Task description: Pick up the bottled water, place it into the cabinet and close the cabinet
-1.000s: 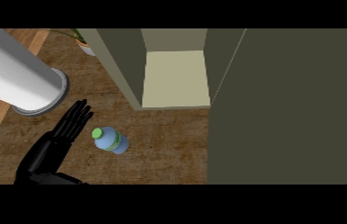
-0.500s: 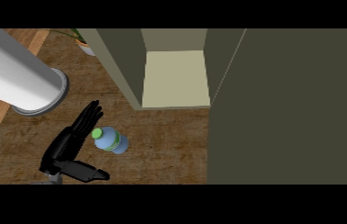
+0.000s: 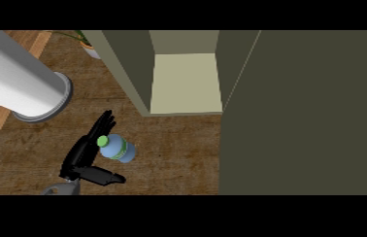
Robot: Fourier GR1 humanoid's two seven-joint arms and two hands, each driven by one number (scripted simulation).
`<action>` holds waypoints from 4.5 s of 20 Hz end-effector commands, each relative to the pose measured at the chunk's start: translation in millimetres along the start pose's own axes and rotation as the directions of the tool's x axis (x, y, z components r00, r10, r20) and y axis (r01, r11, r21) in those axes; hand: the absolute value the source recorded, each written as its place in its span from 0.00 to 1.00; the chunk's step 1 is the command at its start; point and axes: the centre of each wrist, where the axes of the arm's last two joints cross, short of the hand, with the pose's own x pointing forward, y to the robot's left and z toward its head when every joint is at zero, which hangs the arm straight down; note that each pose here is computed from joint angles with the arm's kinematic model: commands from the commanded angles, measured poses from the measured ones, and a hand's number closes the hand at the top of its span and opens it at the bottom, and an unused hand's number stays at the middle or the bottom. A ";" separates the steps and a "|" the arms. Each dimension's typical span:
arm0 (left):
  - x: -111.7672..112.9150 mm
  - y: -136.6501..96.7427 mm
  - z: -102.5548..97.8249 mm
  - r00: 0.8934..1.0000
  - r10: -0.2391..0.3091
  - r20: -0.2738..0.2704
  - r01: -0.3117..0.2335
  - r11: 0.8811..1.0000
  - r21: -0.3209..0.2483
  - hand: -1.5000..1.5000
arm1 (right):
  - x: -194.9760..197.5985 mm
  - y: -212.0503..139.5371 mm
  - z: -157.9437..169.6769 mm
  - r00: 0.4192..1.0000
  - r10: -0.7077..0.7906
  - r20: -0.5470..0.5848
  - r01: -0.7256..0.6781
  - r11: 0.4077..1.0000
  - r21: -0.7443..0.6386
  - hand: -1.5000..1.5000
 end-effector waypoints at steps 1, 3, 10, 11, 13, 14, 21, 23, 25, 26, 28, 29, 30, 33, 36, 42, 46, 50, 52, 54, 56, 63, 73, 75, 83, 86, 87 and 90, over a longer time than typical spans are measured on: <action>-21.0 4.9 7.9 0.997 0.073 0.001 -0.073 0.997 -0.006 0.00 | 42.8 22.9 6.6 0.994 -0.075 0.083 0.071 0.996 0.051 0.00; -23.5 -2.8 -3.8 0.996 0.094 -0.007 -0.094 0.995 -0.027 0.00 | 46.7 24.0 5.0 0.995 -0.066 0.075 0.063 0.997 0.034 0.00; -48.1 -6.0 -4.4 0.980 0.198 0.010 -0.196 0.974 -0.117 0.00 | 46.2 24.8 12.3 0.995 -0.063 0.072 0.062 0.998 0.020 0.00; -46.7 -10.1 -10.0 0.979 0.201 0.043 -0.195 0.973 -0.124 0.00 | 45.4 16.2 9.8 0.995 -0.061 0.074 0.058 0.997 0.048 0.00; -55.8 -19.9 -7.0 0.977 0.211 0.037 -0.206 0.972 -0.116 1.00 | 46.9 24.9 10.4 0.994 -0.075 0.076 0.072 0.997 0.042 0.00; -52.5 -29.0 -17.3 0.960 0.277 0.041 -0.272 0.957 -0.103 1.00 | 44.3 19.9 21.7 0.995 -0.066 0.076 0.062 0.997 0.054 0.00; -55.9 -30.9 -23.0 0.910 0.412 0.036 -0.403 0.903 -0.147 1.00 | 45.1 11.4 13.6 0.995 -0.051 0.090 0.049 0.998 0.026 0.00; -55.3 -35.5 -20.0 0.924 0.377 0.059 -0.361 0.914 -0.185 1.00 | 46.4 19.8 12.9 0.995 -0.034 0.091 0.033 0.999 0.009 0.00; -53.2 -22.0 -19.0 0.921 0.382 0.082 -0.363 0.914 -0.179 1.00 | 47.6 9.2 19.4 0.998 -0.007 0.070 0.005 0.999 0.036 0.00; -49.1 -1.8 -14.9 0.917 0.381 0.122 -0.370 0.924 -0.101 1.00 | 47.7 19.0 19.6 0.995 -0.034 0.093 0.033 0.999 0.022 0.00; -49.5 11.0 -1.9 0.910 0.362 0.202 -0.374 0.927 0.024 1.00 | 41.4 10.6 18.3 0.999 -0.016 0.052 0.015 1.000 0.018 0.00; -49.3 16.2 2.9 0.921 0.325 0.215 -0.352 0.930 0.104 1.00 | 35.4 1.9 23.9 0.997 -0.026 0.075 0.026 1.000 0.001 0.00; -47.6 29.0 3.1 0.910 0.331 0.251 -0.380 0.906 0.185 1.00 | 33.0 6.1 18.9 0.995 -0.008 0.103 0.008 1.000 0.002 0.00; -50.7 34.6 14.1 0.901 0.293 0.319 -0.383 0.883 0.270 1.00 | 46.2 10.9 22.4 0.996 -0.026 0.087 0.024 0.999 0.023 0.00; -40.8 36.9 7.4 0.916 0.214 0.340 -0.309 0.916 0.256 1.00 | 49.0 12.0 27.0 0.997 -0.043 0.068 0.042 0.999 0.016 0.00; -14.6 25.2 -16.8 0.926 0.240 0.291 -0.298 0.938 0.176 1.00 | 55.0 10.8 25.7 0.997 -0.018 0.071 0.018 1.000 0.004 0.00; 6.1 -16.5 -40.7 0.918 0.226 0.326 -0.287 0.945 0.154 1.00 | 44.7 6.6 30.0 0.996 -0.040 0.081 0.041 0.999 -0.006 0.00; 14.7 -45.4 -50.3 0.920 0.249 0.303 -0.294 0.949 0.112 1.00 | 54.0 12.5 18.5 0.995 -0.026 0.100 0.025 1.000 0.012 0.00; 42.1 -64.3 -66.4 0.920 0.237 0.311 -0.280 0.954 0.104 1.00 | 52.3 7.3 26.6 0.997 -0.005 0.078 0.004 1.000 0.017 0.00; 44.9 -88.3 -68.9 0.927 0.223 0.302 -0.263 0.960 0.096 1.00 | 48.5 1.5 23.4 0.996 -0.018 0.085 0.018 1.000 0.001 0.00; 57.9 -93.7 -75.8 0.932 0.184 0.313 -0.233 0.964 0.127 1.00 | 52.8 8.3 23.8 0.997 -0.014 0.073 0.013 1.000 0.007 0.00; 98.3 -140.9 -102.4 0.930 0.163 0.328 -0.220 0.965 0.144 1.00 | 47.4 0.7 15.7 0.996 -0.034 0.079 0.033 0.999 0.015 0.00; 129.1 -169.3 -141.5 0.972 -0.026 0.233 -0.042 0.959 0.280 1.00 | 44.1 0.6 20.2 0.994 -0.051 0.096 0.050 0.999 0.013 0.00; 127.8 -163.1 -150.9 0.978 -0.023 0.208 -0.039 0.957 0.288 1.00 | 52.5 1.3 20.1 0.995 -0.051 0.088 0.049 0.999 0.021 0.00; 123.9 -163.1 -174.4 0.986 -0.018 0.166 -0.034 0.952 0.303 1.00 | 43.7 -3.9 16.8 0.990 -0.095 0.107 0.092 0.995 0.032 0.00; 129.7 -160.0 -186.9 0.987 -0.052 0.153 -0.002 0.943 0.333 1.00 | 46.7 -10.2 22.9 0.991 -0.095 0.090 0.093 0.995 0.018 0.00; 126.1 -151.3 -190.6 0.988 -0.045 0.146 -0.008 0.938 0.348 1.00 | 37.9 1.4 28.5 0.990 -0.107 0.089 0.106 0.994 0.005 0.00; 142.7 -155.6 -205.1 0.981 -0.074 0.182 0.002 0.930 0.367 1.00 | 33.3 -11.6 16.1 0.992 -0.089 0.090 0.088 0.996 0.022 0.00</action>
